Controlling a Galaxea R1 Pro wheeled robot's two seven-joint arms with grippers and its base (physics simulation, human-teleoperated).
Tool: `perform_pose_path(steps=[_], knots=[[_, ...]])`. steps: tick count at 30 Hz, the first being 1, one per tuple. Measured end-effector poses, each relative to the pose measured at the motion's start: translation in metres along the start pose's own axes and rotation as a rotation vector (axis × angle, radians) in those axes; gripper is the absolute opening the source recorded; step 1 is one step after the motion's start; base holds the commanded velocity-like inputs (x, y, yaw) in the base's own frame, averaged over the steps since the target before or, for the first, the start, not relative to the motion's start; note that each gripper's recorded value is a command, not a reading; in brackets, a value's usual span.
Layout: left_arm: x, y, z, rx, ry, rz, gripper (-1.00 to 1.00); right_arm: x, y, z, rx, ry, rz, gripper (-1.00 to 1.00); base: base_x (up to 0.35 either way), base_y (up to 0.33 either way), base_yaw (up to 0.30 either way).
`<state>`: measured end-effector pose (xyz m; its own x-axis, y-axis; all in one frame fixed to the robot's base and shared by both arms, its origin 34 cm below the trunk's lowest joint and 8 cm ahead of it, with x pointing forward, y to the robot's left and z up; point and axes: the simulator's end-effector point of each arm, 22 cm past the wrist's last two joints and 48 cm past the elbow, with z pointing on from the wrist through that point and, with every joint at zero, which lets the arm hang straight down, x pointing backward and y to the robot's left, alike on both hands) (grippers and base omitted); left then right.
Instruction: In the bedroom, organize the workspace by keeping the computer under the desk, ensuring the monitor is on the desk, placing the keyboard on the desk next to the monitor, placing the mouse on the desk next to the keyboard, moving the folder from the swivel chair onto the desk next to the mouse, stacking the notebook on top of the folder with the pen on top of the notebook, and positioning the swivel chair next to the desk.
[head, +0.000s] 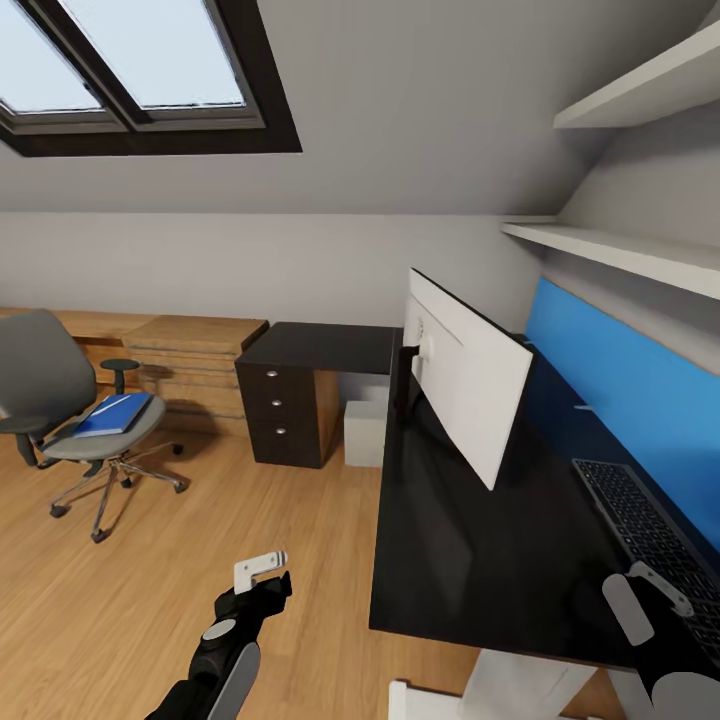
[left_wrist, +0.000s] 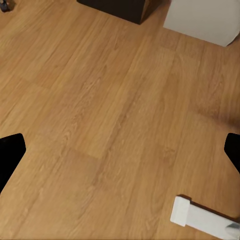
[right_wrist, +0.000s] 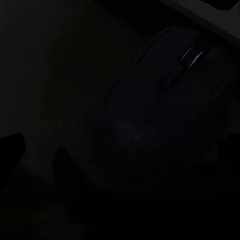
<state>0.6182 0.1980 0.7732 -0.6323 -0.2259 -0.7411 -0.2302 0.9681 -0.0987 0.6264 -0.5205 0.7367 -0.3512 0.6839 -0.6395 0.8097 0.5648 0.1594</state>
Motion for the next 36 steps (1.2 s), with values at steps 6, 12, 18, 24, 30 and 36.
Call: perform_pose_path(steps=[6,12,18,24,30,36], knots=[[0.0000,0.0002,0.0001,0.000,0.000,0.000,1.00,-0.0001,0.0006,0.0000,-0.002,0.000,0.003,1.00,0.010,0.000,0.000],[0.0001,0.0002,0.0001,0.000,0.000,0.001,1.00,-0.0002,0.0005,0.0001,-0.002,0.000,0.004,1.00,0.001,0.000,0.000],[0.0001,-0.0001,0.0001,0.000,0.000,0.000,1.00,-0.0004,0.0002,0.0002,-0.002,-0.001,0.005,1.00,0.000,0.000,0.000],[0.0004,-0.0001,0.0002,0.000,0.001,0.000,1.00,-0.0026,-0.0029,0.0007,-0.002,0.002,0.037,1.00,0.000,0.000,0.000],[0.0006,0.0000,0.0002,0.000,0.002,0.000,1.00,-0.0032,-0.0047,0.0010,0.001,0.002,0.042,1.00,0.000,0.000,0.000],[0.0012,-0.0002,0.0003,0.000,0.003,0.001,1.00,-0.0032,-0.0043,0.0010,0.000,0.001,0.042,1.00,0.000,0.000,0.000]])
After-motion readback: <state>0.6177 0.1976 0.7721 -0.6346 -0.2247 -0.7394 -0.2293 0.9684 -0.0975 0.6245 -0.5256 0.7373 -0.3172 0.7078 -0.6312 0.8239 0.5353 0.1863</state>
